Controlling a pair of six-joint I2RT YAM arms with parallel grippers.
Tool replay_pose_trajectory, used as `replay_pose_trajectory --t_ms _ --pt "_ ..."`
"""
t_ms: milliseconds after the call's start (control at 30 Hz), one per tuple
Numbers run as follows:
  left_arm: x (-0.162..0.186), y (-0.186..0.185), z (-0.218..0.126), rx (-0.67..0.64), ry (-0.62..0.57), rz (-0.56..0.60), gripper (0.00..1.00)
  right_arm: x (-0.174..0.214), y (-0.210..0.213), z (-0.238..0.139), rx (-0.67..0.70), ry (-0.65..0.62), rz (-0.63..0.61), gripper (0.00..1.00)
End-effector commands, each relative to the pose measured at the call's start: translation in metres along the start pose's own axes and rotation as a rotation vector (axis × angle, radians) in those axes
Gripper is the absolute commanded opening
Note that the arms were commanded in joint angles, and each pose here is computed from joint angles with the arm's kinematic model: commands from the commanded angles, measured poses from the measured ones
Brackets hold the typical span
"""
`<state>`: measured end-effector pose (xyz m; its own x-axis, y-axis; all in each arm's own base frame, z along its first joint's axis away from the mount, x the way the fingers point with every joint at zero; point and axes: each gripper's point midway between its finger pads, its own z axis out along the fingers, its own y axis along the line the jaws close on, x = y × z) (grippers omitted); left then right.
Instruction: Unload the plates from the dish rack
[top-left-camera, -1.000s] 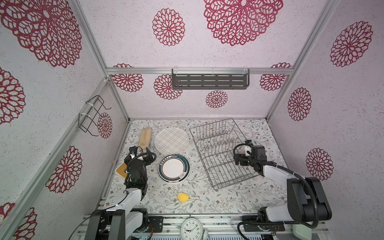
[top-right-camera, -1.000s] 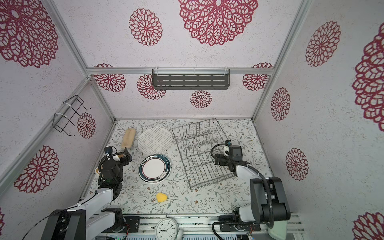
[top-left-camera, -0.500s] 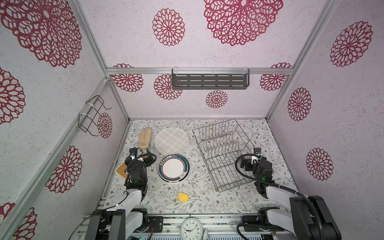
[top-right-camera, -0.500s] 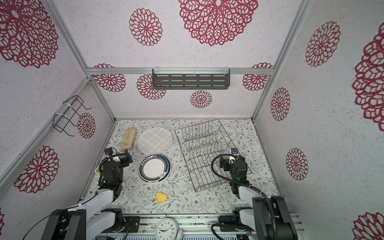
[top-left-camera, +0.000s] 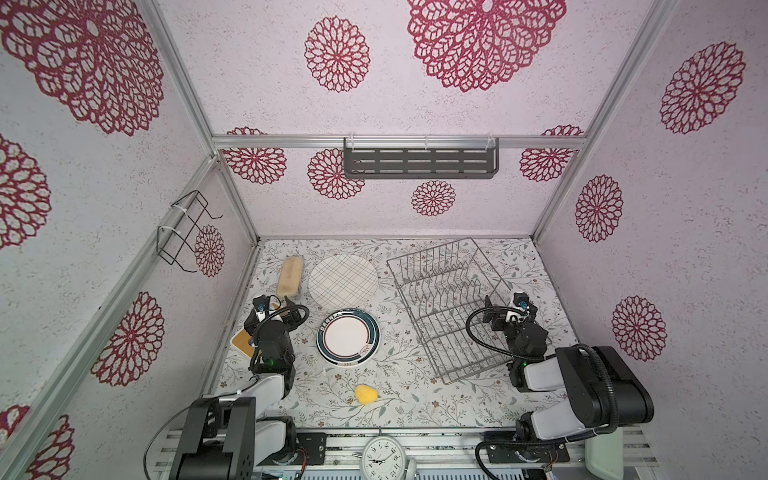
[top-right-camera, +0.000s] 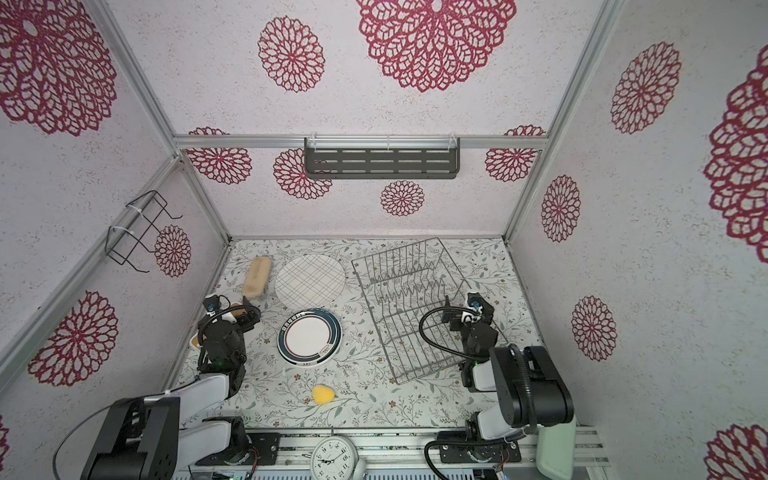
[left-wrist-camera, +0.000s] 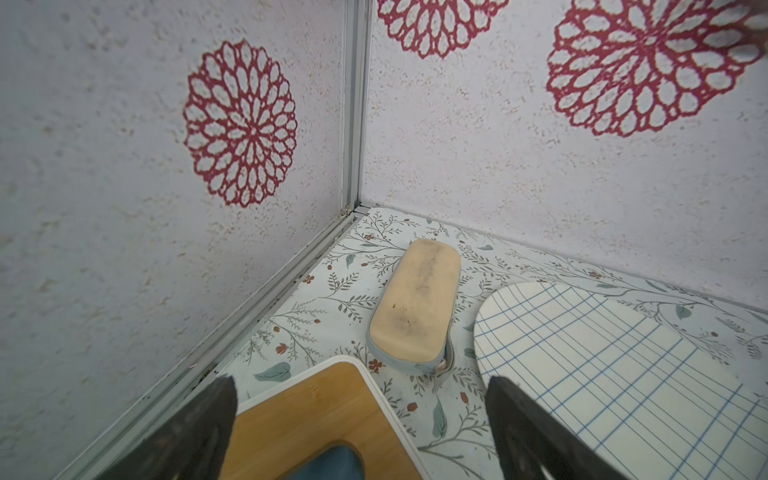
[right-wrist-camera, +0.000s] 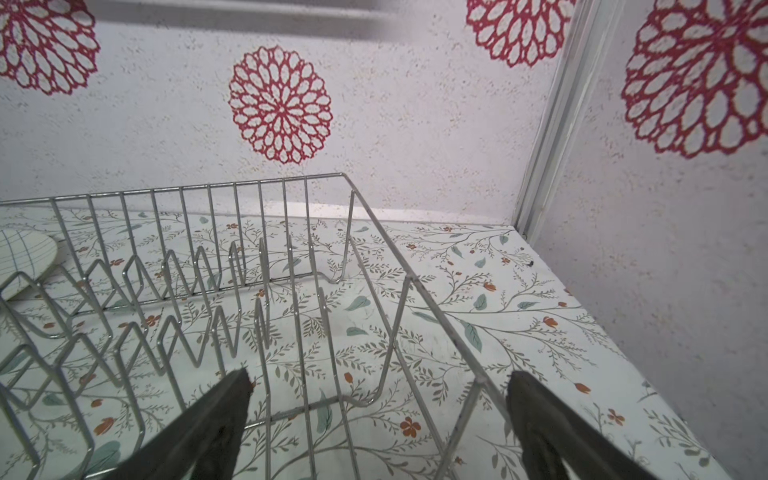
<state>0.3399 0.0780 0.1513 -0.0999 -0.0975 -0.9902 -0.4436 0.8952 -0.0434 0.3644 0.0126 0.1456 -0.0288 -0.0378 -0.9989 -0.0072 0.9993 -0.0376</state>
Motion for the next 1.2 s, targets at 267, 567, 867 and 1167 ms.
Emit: replay_pose_trajectory --t_ms 267,567,867,1167 --pt "0.01 0.003 0.023 -0.028 -0.088 0.012 0.97 0.029 -0.025 0.006 0.131 0.125 0.014 0.99" --pt "0.013 -0.004 0.055 -0.072 0.029 0.061 0.97 0.032 -0.026 0.012 0.138 0.153 0.013 0.99" --pt "0.016 -0.002 0.055 -0.067 0.046 0.056 0.97 0.031 -0.027 0.012 0.141 0.151 0.013 0.99" --pt "0.015 -0.002 0.055 -0.068 0.043 0.054 0.97 0.032 -0.028 0.012 0.15 0.158 0.016 0.99"
